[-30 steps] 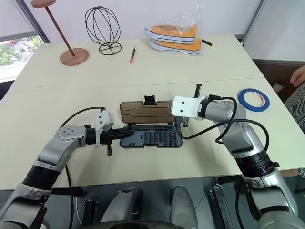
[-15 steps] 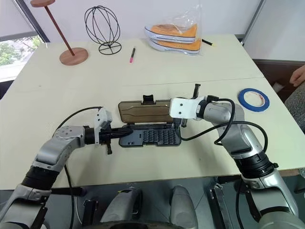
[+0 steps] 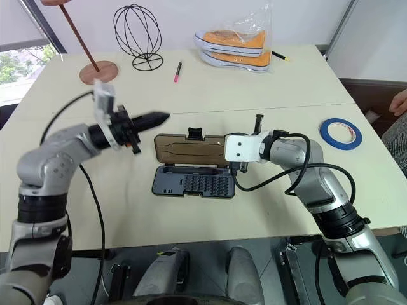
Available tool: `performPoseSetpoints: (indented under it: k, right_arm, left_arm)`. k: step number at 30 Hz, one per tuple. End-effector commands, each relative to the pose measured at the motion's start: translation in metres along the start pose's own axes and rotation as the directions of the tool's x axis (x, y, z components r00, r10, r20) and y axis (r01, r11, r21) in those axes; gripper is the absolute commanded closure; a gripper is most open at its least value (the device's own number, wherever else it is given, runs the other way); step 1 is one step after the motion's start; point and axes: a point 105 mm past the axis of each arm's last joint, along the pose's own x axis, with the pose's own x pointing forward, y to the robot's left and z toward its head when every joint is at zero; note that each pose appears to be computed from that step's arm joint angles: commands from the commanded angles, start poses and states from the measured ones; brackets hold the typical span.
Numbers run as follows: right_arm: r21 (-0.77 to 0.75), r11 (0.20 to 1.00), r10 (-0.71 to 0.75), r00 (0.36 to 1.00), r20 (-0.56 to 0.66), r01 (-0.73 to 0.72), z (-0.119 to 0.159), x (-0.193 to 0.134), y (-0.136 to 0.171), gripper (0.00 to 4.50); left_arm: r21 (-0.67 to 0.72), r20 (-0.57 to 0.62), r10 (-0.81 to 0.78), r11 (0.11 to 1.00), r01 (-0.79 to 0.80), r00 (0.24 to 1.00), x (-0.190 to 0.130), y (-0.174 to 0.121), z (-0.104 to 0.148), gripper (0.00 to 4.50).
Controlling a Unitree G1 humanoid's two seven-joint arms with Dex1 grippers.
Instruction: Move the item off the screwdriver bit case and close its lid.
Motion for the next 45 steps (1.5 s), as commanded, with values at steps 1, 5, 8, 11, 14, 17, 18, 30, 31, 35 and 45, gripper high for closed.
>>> performPoseSetpoints:
  k: [1, 5, 8, 11, 14, 17, 18, 30, 31, 35, 45]
  right_arm:
    - [-0.03, 1.0, -0.007, 1.0, 0.031, 0.008, 0.007, -0.002, -0.003, 4.45]
    - [-0.032, 0.999, -0.01, 0.999, 0.032, 0.011, 0.008, -0.002, -0.005, 4.45]
    - [-0.032, 0.999, -0.013, 0.999, 0.032, 0.014, 0.008, -0.002, -0.006, 4.45]
    - [-0.032, 0.999, -0.014, 0.999, 0.032, 0.015, 0.008, -0.002, -0.007, 4.45]
    - [-0.034, 0.999, -0.019, 0.999, 0.033, 0.02, 0.009, -0.002, -0.008, 4.45]
    - [-0.038, 0.999, -0.024, 0.999, 0.03, 0.025, 0.008, -0.002, -0.01, 4.45]
    - [-0.037, 0.999, -0.025, 0.999, 0.028, 0.026, 0.008, -0.003, -0.011, 4.45]
    - [-0.021, 1.0, -0.019, 0.999, 0.028, 0.02, 0.008, -0.004, -0.011, 2.17]
    - [-0.022, 1.0, -0.02, 0.999, 0.028, 0.02, 0.008, -0.004, -0.011, 1.65]
    - [0.006, 1.0, 0.003, 1.0, 0.024, -0.003, 0.007, -0.009, -0.014, 0.07]
    - [0.435, 0.9, -0.112, 0.98, 0.162, 0.031, 0.028, -0.064, -0.078, 0.07]
  left_arm:
    - [-0.006, 0.093, 0.119, 0.993, -0.119, 0.989, -0.009, 0.027, 0.025, 4.5]
    - [0.029, 0.006, 0.259, 0.966, -0.259, 0.966, -0.018, 0.061, -0.004, 4.5]
    - [0.053, -0.092, 0.251, 0.968, -0.247, 0.964, -0.018, 0.066, -0.04, 4.5]
    - [0.073, -0.177, 0.216, 0.976, -0.206, 0.96, -0.016, 0.066, -0.072, 4.5]
    - [0.095, -0.228, 0.19, 0.98, -0.172, 0.955, -0.014, 0.067, -0.091, 4.5]
    - [0.108, -0.256, 0.171, 0.983, -0.148, 0.951, -0.012, 0.068, -0.103, 4.5]
    - [0.108, -0.258, 0.166, 0.984, -0.143, 0.952, -0.012, 0.068, -0.105, 4.5]
    - [0.098, -0.228, 0.128, 0.989, -0.108, 0.965, -0.005, 0.063, -0.104, 4.5]
    - [0.092, -0.22, 0.126, 0.99, -0.108, 0.967, -0.004, 0.062, -0.103, 4.5]
    - [0.072, -0.201, 0.131, 0.99, -0.118, 0.971, -0.004, 0.063, -0.097, 4.5]
    - [0.08, -0.215, 0.119, 0.991, -0.104, 0.969, -0.01, 0.058, -0.097, 4.5]
